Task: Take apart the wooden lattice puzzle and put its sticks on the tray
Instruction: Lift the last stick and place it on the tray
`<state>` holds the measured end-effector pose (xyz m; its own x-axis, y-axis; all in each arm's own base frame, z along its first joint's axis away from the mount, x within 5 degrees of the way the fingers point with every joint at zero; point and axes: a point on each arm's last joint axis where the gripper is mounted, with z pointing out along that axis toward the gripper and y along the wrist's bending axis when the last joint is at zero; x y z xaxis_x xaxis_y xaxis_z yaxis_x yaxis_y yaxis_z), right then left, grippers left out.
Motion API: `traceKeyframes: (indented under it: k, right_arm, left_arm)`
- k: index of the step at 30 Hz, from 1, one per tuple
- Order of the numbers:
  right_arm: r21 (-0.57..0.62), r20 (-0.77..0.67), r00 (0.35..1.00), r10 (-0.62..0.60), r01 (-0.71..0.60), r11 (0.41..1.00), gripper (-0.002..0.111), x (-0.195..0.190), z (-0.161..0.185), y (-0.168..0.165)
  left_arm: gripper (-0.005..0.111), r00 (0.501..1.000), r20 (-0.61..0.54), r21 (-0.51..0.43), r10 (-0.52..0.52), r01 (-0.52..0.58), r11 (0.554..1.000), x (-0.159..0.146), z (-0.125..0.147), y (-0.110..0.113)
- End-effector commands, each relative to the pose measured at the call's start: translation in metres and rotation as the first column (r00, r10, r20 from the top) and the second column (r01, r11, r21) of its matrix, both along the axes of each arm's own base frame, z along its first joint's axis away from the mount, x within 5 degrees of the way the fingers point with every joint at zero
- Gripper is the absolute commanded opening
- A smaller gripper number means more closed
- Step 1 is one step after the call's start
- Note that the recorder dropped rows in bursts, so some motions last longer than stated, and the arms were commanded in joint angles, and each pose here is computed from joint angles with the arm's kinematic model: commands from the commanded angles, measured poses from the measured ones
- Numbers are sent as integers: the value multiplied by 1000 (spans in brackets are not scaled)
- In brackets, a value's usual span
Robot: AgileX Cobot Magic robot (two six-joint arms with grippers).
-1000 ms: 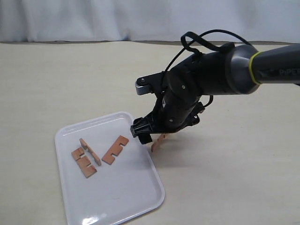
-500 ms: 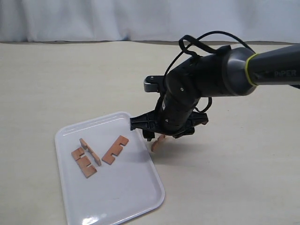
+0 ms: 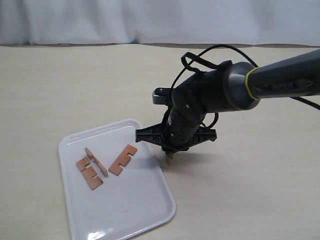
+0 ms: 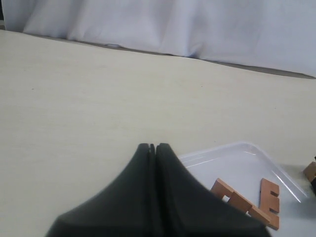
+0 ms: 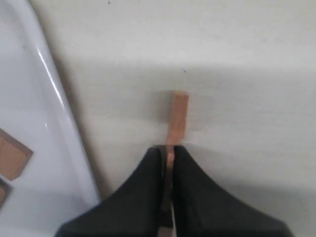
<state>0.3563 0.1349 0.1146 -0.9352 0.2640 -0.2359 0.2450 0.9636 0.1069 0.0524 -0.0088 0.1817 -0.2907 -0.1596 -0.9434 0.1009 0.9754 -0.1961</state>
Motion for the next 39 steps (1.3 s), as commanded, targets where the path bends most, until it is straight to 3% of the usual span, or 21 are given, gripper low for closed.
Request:
traceKeyframes:
  k: [1,5,8,10,14,22,25,29,32,36,39]
  right_arm:
    - [-24,114,991,69,-66,997,5,5,37,-2]
    - [-76,233,936,264,-253,964,5,-3,85,6]
    - [-91,286,880,379,-369,925,5,-14,94,35]
    - [-89,308,838,450,-446,891,5,-22,86,63]
    - [-97,307,792,528,-526,845,5,-29,67,89]
    - [-91,243,813,529,-524,847,6,-25,32,92]
    - [-86,251,811,528,-524,847,20,-23,28,94]
    - [-84,271,806,526,-524,847,52,-22,32,95]
    - [-100,259,803,537,-530,842,70,-22,48,95]
    - [-149,196,789,582,-563,813,70,-30,79,86]
    - [-188,98,770,631,-608,771,58,-42,94,76]
  left_arm:
    - [0,1000,11,-9,2,-2,1000,0,0,0]
    - [0,1000,11,-9,2,-2,1000,0,0,0]
    - [0,1000,11,-9,2,-2,1000,0,0,0]
    - [0,1000,11,-9,2,-2,1000,0,0,0]
    - [0,1000,11,-9,2,-2,1000,0,0,0]
    - [0,1000,11,-9,2,-2,1000,0,0,0]
    - [0,1000,11,-9,2,-2,1000,0,0,0]
    - [0,1000,11,-9,2,-2,1000,0,0,0]
    - [0,1000,11,-9,2,-2,1000,0,0,0]
    - [0,1000,11,-9,2,-2,1000,0,0,0]
    - [0,1000,11,-9,2,-2,1000,0,0,0]
